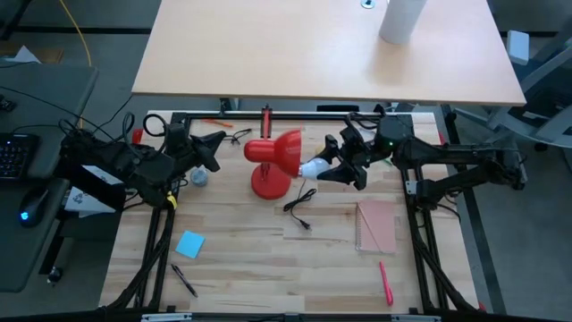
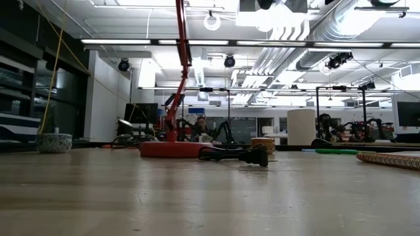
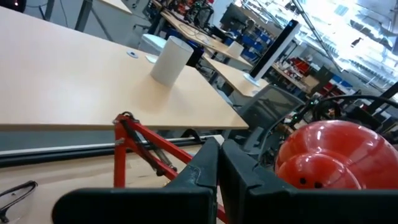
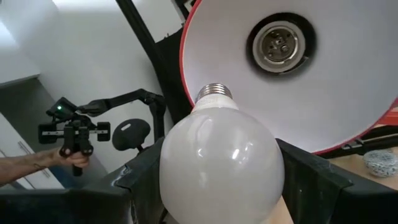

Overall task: Screw lightbulb
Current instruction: Insert the lightbulb into the lamp

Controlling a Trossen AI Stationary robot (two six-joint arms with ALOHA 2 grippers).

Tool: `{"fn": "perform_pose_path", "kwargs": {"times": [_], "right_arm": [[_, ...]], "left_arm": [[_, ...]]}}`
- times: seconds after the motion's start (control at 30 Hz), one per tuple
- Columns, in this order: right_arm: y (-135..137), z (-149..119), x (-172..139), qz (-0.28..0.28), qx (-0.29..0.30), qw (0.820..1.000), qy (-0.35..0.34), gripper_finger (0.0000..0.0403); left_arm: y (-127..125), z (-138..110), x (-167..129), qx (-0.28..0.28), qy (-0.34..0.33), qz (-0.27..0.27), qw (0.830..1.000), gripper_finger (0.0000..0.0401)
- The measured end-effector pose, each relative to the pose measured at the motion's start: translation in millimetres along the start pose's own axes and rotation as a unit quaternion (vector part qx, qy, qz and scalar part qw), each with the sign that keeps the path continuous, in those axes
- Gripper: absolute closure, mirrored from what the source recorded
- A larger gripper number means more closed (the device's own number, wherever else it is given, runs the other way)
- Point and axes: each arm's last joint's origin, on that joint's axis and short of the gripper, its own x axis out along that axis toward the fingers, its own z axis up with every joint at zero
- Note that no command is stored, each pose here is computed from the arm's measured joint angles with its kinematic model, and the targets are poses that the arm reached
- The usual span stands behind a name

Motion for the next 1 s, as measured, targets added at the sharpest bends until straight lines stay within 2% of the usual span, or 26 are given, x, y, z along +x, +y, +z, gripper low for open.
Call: {"fn": "perform_pose_path", "kwargs": {"times": [0.23, 0.53, 0.63, 0.83, 1.0], "right_arm": [[3, -1, 2, -0.005, -0.008, 1.0, -0.005, 0.0149], [-4, 14, -21, -0.091, -0.062, 0.993, -0.041, 0.0149], [-1, 15, -23, -0.098, -0.083, 0.991, -0.043, 0.0149], [1, 9, -17, -0.152, -0.1, 0.982, -0.048, 0.0149], [6, 8, -14, -0.146, -0.098, 0.983, -0.053, 0.0149]], "left_arm": [[0, 0, 0, -0.01, 0.0, 0.0, 1.0, 0.0401], [-1, 0, 0, -0.012, 0.0, -0.001, 1.0, 0.0401], [-2, -2, 4, -0.023, -0.003, 0.006, 1.0, 0.0401], [-5, -11, 17, -0.059, 0.01, 0.014, 0.998, 0.0401], [-4, -12, 23, -0.088, 0.013, 0.02, 0.996, 0.0401]]}}
